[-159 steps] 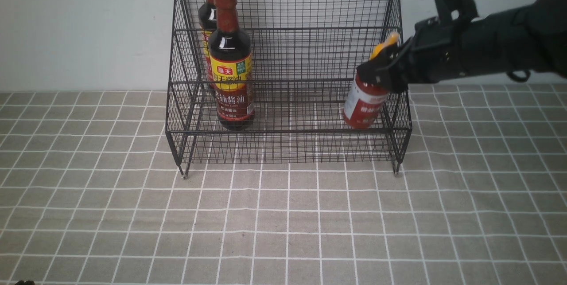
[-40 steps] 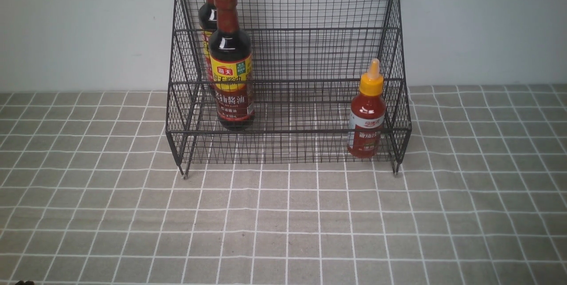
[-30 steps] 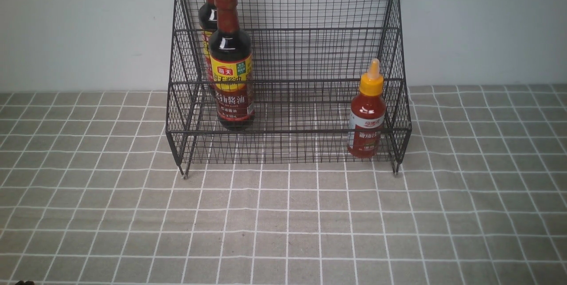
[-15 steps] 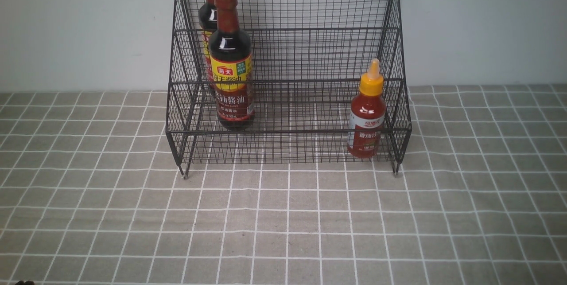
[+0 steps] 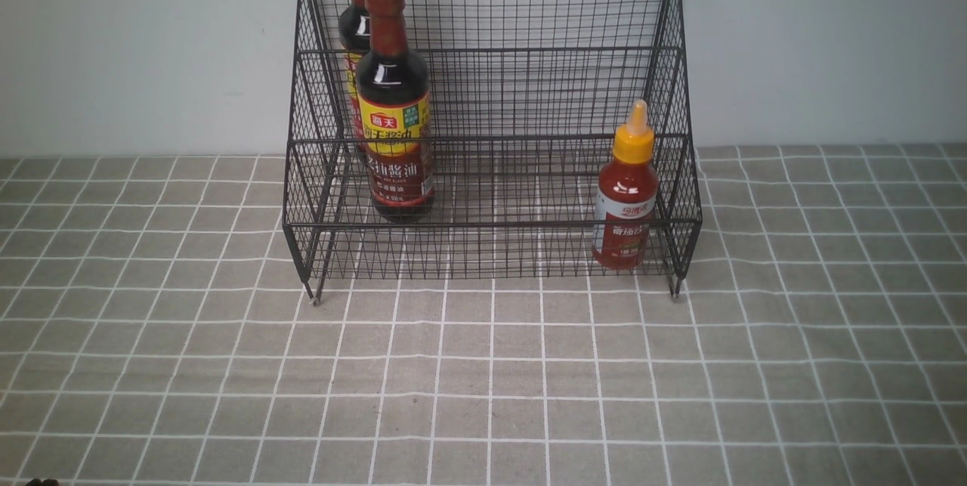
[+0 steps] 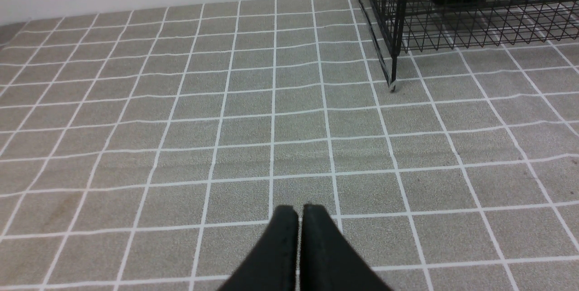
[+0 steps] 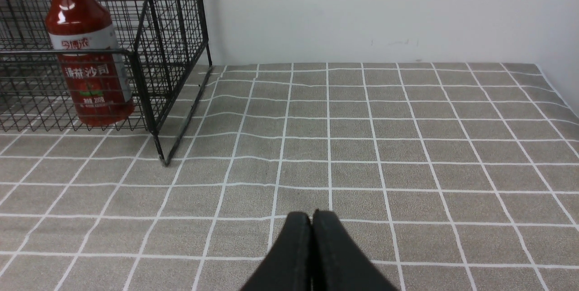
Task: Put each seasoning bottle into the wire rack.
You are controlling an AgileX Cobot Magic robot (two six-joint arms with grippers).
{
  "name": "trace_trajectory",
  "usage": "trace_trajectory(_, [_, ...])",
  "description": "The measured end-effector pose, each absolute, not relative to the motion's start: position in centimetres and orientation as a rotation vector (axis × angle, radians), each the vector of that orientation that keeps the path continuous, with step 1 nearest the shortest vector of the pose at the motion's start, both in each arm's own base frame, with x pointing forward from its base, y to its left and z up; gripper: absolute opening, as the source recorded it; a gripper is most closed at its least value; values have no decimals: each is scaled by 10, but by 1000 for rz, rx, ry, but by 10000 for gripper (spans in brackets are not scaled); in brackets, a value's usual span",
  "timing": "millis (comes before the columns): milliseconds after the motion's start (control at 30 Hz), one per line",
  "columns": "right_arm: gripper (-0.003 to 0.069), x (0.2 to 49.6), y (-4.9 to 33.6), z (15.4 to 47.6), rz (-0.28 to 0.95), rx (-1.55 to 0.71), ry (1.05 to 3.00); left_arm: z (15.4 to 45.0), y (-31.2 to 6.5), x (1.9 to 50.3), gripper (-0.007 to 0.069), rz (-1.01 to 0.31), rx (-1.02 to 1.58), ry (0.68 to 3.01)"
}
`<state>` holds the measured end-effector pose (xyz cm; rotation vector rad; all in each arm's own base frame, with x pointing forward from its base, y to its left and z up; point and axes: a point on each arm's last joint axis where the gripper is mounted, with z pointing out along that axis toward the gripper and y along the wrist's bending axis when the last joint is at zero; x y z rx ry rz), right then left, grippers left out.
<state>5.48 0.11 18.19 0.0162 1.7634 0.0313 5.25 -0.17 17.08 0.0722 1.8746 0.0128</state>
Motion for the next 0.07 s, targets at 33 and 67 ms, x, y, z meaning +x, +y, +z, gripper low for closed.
trace_trajectory(33, [-10, 55, 1, 182, 31, 16, 1763, 171, -2, 52, -6, 13, 72, 1875])
trace_trajectory(67, [-10, 55, 1, 182, 31, 16, 1763, 171, -2, 52, -6, 13, 72, 1875])
